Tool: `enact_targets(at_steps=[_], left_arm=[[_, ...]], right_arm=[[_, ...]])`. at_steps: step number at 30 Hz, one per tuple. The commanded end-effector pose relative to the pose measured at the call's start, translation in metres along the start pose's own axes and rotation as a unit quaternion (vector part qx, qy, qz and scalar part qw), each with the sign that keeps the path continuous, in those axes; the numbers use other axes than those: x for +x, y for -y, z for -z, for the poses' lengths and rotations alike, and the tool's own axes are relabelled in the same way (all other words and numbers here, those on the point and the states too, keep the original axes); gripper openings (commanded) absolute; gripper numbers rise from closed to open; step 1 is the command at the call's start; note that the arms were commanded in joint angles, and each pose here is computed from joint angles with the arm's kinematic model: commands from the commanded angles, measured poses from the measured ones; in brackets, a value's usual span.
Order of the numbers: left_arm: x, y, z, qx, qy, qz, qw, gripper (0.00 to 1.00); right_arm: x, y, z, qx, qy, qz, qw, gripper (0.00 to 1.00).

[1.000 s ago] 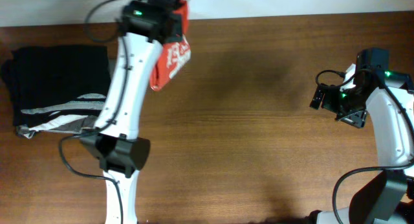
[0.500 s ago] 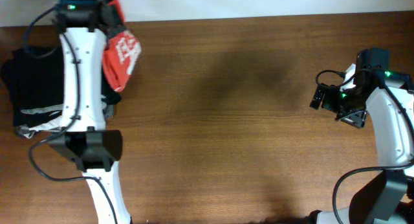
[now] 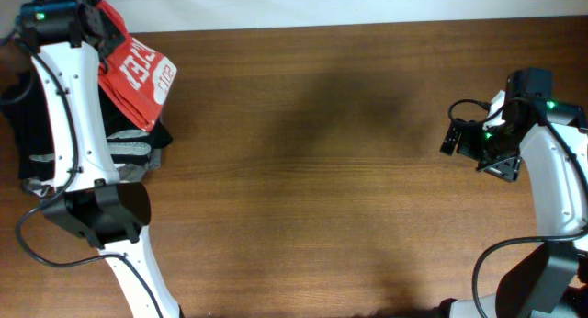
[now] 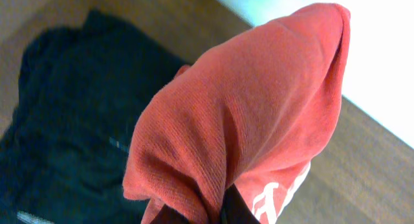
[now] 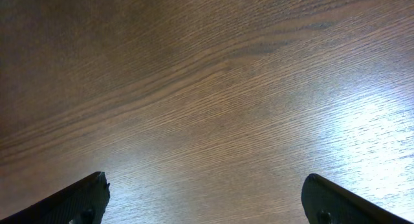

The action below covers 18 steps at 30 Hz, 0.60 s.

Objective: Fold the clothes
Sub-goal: 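Carry the orange bundle leftward toward the dark clothes stack with the left gripper, then lower the orange bundle onto the top of the stack and release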

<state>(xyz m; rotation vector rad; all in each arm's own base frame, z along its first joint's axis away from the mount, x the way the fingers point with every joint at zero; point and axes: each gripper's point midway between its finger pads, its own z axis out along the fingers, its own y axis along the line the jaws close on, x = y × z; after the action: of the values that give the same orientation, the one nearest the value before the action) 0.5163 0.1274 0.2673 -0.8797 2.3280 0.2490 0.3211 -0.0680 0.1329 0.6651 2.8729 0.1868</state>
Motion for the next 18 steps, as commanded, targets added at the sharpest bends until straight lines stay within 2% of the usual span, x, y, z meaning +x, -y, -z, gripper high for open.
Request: enact_targets(at_steps=[1, 6, 10, 13, 18], left_arm=[[-0.025, -0.002, 0.010, 0.005, 0.047, -0.034, 0.998, 0.00], [-0.051, -0.002, 0.031, 0.015, 0.096, -0.046, 0.994, 0.00], [-0.060, -0.027, 0.045, -0.035, 0.114, -0.040, 0.992, 0.00], [-0.052, -0.041, 0.043, -0.070, 0.098, -0.048, 0.992, 0.00], [-0.027, -0.045, 0.016, -0.073, 0.036, -0.056, 0.995, 0.00]], right_arm=[[-0.005, 0.001, 0.006, 0.004, 0.013, -0.006, 1.000, 0.99], [-0.005, 0.001, 0.006, 0.004, 0.013, -0.006, 1.000, 0.99], [-0.005, 0.001, 0.006, 0.004, 0.013, -0.006, 1.000, 0.99], [-0.005, 0.001, 0.006, 0.004, 0.013, -0.006, 1.000, 0.99], [-0.005, 0.001, 0.006, 0.004, 0.013, -0.006, 1.000, 0.99]])
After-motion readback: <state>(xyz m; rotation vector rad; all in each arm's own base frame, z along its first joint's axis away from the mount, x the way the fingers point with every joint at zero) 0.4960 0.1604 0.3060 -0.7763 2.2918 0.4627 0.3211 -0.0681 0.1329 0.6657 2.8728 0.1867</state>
